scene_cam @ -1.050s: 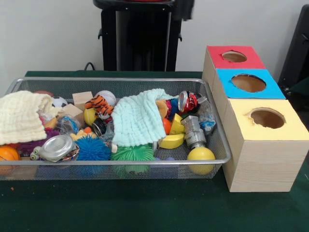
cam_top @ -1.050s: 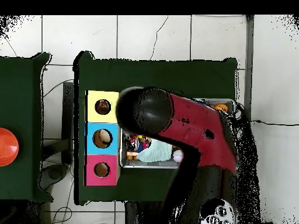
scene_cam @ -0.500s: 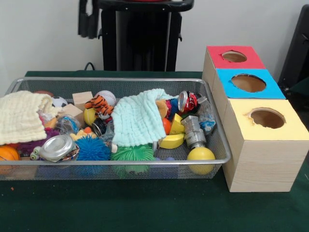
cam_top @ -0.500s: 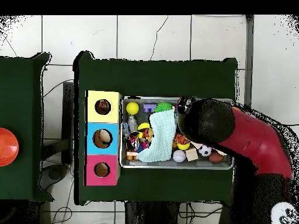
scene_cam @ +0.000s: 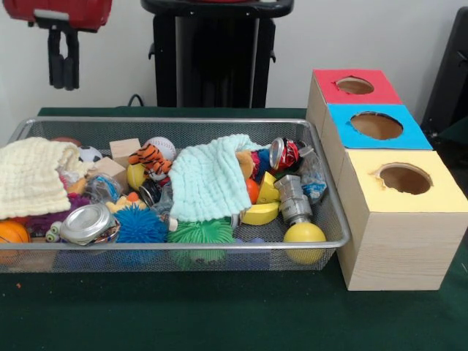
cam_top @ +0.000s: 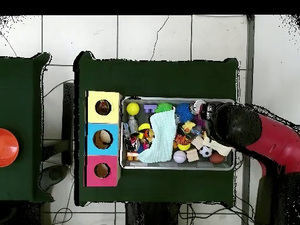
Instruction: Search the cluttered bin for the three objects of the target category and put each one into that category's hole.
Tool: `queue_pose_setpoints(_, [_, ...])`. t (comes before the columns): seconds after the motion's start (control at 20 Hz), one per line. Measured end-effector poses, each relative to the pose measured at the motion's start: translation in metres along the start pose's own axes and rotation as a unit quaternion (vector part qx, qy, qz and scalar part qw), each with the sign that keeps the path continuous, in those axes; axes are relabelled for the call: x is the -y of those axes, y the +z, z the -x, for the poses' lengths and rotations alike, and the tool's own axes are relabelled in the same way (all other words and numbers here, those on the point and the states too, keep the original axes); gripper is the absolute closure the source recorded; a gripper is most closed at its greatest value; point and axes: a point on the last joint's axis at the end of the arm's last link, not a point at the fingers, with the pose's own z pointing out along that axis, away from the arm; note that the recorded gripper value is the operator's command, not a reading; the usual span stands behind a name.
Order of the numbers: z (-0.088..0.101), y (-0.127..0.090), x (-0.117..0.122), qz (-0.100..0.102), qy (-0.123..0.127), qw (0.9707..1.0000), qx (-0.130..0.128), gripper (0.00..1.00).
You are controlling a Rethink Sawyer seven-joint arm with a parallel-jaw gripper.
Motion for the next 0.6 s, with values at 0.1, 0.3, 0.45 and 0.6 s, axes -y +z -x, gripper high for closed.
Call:
queue_pose_setpoints(0.1, [-0.004,0.014,0.009,0.002,-0.021,0.9998,-0.004,1.0])
queue_pose_setpoints(0.3, [-0.009,0.031,0.013,0.004,-0.038,0.9992,-0.01,1.0])
queue_pose_setpoints(0.45, [-0.015,0.051,0.011,0.006,-0.055,0.9983,-0.017,1.0])
queue_pose_setpoints(0.6, [-0.024,0.075,0.008,0.011,-0.076,0.9967,-0.025,1.0])
